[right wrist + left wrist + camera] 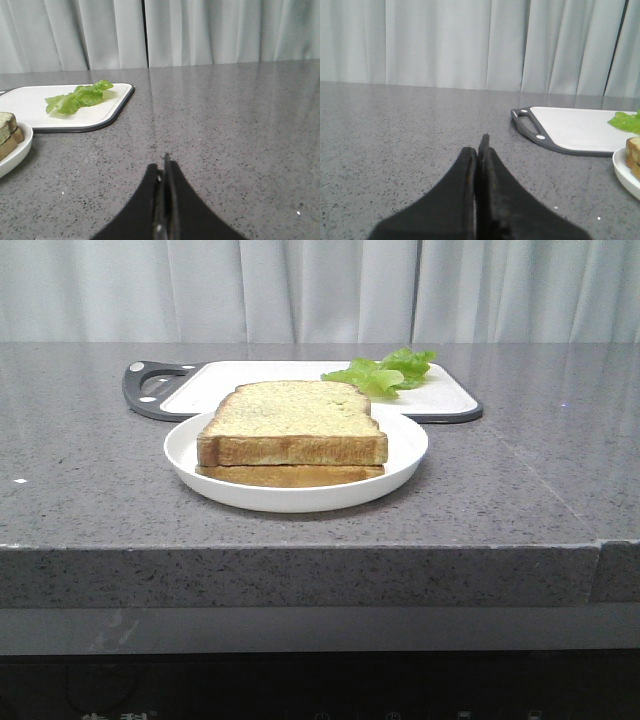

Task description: Left arm grabs bread, right arm adds lettuce

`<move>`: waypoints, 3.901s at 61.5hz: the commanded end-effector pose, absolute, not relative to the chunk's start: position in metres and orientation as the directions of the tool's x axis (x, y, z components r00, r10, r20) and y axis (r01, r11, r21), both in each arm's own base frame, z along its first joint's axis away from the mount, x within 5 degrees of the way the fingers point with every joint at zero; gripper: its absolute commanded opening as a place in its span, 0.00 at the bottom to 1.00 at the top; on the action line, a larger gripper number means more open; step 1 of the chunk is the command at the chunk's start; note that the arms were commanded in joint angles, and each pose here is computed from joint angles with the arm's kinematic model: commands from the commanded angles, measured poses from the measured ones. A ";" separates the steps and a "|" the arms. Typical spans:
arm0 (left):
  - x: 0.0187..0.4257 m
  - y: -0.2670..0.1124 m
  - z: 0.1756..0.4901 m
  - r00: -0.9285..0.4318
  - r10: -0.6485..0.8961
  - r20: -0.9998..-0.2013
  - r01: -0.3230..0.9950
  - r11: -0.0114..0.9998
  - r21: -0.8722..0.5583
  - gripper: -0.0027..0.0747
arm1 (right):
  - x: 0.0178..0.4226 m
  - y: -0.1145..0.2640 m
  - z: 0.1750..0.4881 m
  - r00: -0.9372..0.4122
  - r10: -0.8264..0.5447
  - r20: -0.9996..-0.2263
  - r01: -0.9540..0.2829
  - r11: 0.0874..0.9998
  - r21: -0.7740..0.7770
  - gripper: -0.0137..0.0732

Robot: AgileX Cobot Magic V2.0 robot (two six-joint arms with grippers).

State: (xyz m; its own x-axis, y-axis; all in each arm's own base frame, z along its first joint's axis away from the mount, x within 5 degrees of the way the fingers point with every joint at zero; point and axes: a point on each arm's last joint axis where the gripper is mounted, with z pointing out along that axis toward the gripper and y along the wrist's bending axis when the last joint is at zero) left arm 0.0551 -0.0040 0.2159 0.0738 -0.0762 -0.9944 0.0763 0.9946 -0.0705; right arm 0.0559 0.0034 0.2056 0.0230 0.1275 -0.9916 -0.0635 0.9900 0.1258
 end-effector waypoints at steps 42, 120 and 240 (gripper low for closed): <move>0.061 -0.008 0.393 0.016 -0.095 -0.995 0.110 0.990 -0.093 0.01 | 0.065 0.003 0.391 -0.002 0.053 -0.999 -0.046 0.998 0.053 0.02; 0.219 -0.087 0.341 -0.705 0.018 -0.709 0.336 0.888 -0.312 0.52 | 0.136 0.007 0.334 -0.485 0.040 -0.874 -0.018 0.998 0.056 0.53; 0.279 -0.169 0.358 -0.839 0.172 -0.516 0.458 0.736 -0.498 0.01 | 0.135 0.007 0.333 -0.491 0.040 -0.870 -0.018 0.998 0.056 0.53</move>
